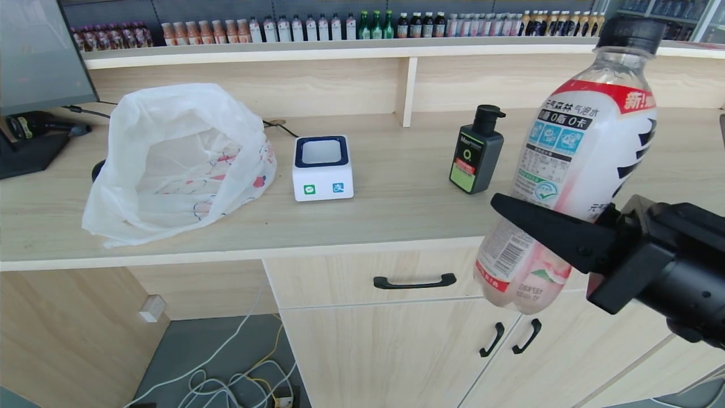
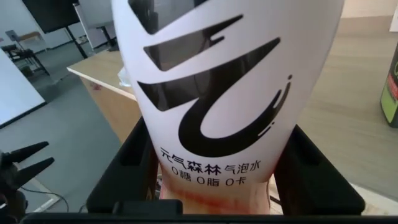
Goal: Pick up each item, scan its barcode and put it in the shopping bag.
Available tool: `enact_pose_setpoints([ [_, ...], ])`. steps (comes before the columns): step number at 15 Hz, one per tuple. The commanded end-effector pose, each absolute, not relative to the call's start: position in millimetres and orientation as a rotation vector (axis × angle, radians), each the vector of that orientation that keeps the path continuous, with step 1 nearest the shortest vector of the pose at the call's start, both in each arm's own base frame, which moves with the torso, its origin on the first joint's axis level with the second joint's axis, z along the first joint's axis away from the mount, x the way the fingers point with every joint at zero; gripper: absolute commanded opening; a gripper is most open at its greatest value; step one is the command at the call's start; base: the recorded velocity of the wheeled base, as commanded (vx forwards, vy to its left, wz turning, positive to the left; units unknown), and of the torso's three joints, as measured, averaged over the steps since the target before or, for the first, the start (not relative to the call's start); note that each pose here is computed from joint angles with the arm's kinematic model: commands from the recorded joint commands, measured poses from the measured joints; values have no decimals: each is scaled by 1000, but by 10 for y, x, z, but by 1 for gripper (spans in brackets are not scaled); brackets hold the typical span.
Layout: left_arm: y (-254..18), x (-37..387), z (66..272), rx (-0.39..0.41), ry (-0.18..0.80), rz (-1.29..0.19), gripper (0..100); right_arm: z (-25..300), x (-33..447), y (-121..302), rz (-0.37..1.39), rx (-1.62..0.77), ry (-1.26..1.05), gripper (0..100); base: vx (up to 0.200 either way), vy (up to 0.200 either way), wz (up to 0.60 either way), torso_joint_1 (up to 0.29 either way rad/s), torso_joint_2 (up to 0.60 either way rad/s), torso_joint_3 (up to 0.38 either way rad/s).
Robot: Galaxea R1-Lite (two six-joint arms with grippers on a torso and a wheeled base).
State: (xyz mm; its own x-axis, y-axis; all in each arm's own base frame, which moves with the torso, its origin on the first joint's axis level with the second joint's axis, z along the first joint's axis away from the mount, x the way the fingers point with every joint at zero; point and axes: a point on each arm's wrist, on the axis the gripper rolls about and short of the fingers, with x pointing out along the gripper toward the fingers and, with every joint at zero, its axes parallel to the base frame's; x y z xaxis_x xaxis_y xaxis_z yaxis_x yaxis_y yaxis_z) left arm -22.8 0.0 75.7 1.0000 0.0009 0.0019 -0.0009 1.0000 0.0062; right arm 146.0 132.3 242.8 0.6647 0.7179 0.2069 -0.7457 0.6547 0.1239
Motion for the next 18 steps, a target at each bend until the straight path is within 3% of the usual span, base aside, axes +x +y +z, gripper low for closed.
enact_pose_setpoints([
  [1, 0, -228, 758, 8, -3, 2, 100, 2397, 1396, 1287, 904, 237, -119, 0, 0, 0, 0, 0, 0, 0],
  [7, 0, -228, 758, 6, -3, 0, 100, 2372, 1399, 1357, 1143, 374, 19, 0, 0, 0, 0, 0, 0, 0],
  [18, 0, -228, 758, 6, -3, 2, 100, 2345, 1705, 1699, 1385, 403, 54, 0, 0, 0, 0, 0, 0, 0],
])
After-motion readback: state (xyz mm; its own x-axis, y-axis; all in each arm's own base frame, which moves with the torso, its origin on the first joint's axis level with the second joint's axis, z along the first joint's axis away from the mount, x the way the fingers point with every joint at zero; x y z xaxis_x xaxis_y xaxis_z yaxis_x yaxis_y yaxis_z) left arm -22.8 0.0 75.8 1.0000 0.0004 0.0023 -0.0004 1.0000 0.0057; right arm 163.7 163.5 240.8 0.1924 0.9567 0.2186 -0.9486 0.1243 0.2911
